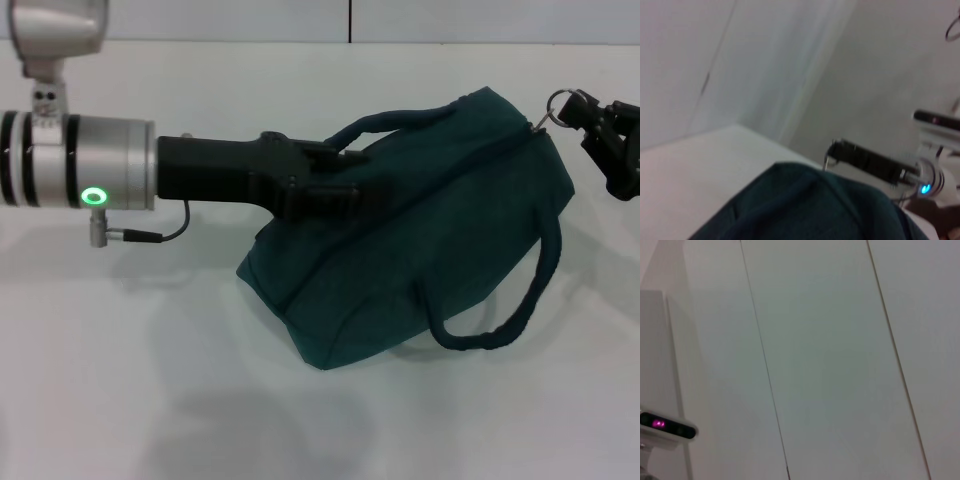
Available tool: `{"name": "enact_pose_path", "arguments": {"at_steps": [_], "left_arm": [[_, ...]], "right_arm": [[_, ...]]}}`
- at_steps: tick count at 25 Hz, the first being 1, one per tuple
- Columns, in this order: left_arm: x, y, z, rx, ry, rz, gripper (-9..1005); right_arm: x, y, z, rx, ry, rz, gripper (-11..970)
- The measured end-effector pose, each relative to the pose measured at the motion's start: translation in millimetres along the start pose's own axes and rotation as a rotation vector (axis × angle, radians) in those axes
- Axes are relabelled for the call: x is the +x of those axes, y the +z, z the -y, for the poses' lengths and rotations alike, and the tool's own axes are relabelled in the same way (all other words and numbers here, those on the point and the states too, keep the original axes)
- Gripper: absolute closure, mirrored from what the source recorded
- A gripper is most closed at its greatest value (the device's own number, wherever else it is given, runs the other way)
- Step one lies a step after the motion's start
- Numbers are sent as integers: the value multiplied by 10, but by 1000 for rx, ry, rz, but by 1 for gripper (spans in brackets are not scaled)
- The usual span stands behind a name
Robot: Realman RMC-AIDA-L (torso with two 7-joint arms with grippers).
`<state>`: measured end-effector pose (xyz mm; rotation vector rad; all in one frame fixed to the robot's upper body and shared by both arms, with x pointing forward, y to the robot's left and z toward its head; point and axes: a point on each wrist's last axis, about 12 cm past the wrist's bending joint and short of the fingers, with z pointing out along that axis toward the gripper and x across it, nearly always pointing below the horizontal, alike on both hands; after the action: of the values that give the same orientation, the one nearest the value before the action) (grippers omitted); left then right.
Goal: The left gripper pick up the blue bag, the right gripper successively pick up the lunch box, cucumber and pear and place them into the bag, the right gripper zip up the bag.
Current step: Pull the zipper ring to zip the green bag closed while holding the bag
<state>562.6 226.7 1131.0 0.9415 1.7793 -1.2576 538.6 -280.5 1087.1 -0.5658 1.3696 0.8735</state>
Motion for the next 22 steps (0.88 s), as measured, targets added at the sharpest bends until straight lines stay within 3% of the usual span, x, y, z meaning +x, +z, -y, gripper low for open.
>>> {"name": "enact_pose_path", "arguments": {"at_steps": [2,9,18,22], "left_arm": [[-44,46,-5,1,-1,-44,480],[-77,12,-10,-10,15,-12,545],[-11,-33,-5,-22,69,-6,628],[16,-42,3,-18,93,-5,787]], "right_arm": [[15,-15,-8,5,4,0,943],[22,-17,-12,6,9,2,943],[15,-8,13,19,5,0,942],[29,2,32,35,4,-12,941]]}}
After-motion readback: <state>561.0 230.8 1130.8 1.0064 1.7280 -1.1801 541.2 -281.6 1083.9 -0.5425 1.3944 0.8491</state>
